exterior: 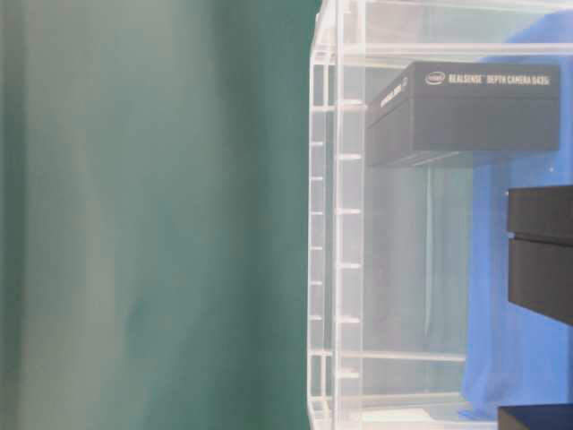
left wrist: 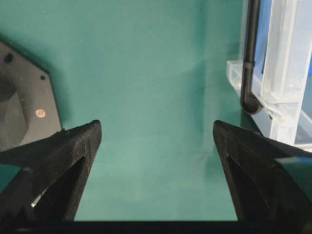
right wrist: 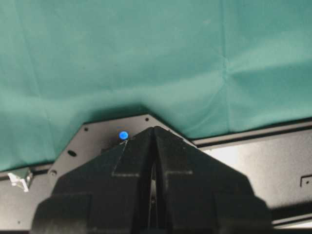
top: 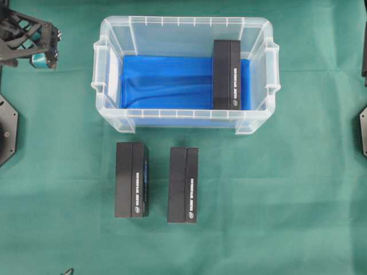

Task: Take the box out of the case with the left arm.
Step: 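Move the left gripper over the right black box in the case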

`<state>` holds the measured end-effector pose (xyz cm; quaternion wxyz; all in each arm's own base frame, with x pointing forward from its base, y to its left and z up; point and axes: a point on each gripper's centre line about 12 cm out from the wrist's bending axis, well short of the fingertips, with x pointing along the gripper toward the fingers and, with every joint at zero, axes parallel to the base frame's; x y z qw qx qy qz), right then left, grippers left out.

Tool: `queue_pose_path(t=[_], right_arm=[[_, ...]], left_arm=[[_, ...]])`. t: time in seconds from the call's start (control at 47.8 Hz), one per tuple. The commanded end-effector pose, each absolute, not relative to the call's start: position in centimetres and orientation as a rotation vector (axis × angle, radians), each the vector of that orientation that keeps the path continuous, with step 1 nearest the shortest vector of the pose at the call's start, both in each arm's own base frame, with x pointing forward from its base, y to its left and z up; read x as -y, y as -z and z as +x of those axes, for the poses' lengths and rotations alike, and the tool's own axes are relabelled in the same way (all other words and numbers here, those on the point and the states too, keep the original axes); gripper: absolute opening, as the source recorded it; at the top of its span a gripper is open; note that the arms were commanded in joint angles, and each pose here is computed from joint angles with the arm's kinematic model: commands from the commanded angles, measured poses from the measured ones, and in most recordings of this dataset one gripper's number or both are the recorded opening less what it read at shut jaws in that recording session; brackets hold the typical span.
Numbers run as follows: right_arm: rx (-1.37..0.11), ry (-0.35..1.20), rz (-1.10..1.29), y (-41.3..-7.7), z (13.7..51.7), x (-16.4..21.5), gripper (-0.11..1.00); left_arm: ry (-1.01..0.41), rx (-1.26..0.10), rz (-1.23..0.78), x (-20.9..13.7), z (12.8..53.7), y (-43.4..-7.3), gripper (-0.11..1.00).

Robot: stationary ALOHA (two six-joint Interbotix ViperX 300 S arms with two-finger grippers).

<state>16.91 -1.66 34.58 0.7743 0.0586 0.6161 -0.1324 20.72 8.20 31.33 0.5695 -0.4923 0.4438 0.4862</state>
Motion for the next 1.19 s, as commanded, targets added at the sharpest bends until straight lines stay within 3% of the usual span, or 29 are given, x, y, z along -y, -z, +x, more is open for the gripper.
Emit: queue_pose_path(t=[0.0,0.272,1.171], right_arm=[[-1.317,0.286,0.13,-35.0,17.0,1.7,0.0],[-1.316,0.286,0.13,-35.0,17.0,1.7,0.0],[-1.32,0.288,0.128,-34.9,17.0,1.7,0.0]], left_arm=[[-1.128,-1.009,-1.169,-8.3,20.9,-32.2,0.96],[-1.085,-0.947,-1.188,-8.8,23.5,-32.6,0.96],[-0.937,-0.931,-1.134,-9.4,43.4,-35.4,0.96]])
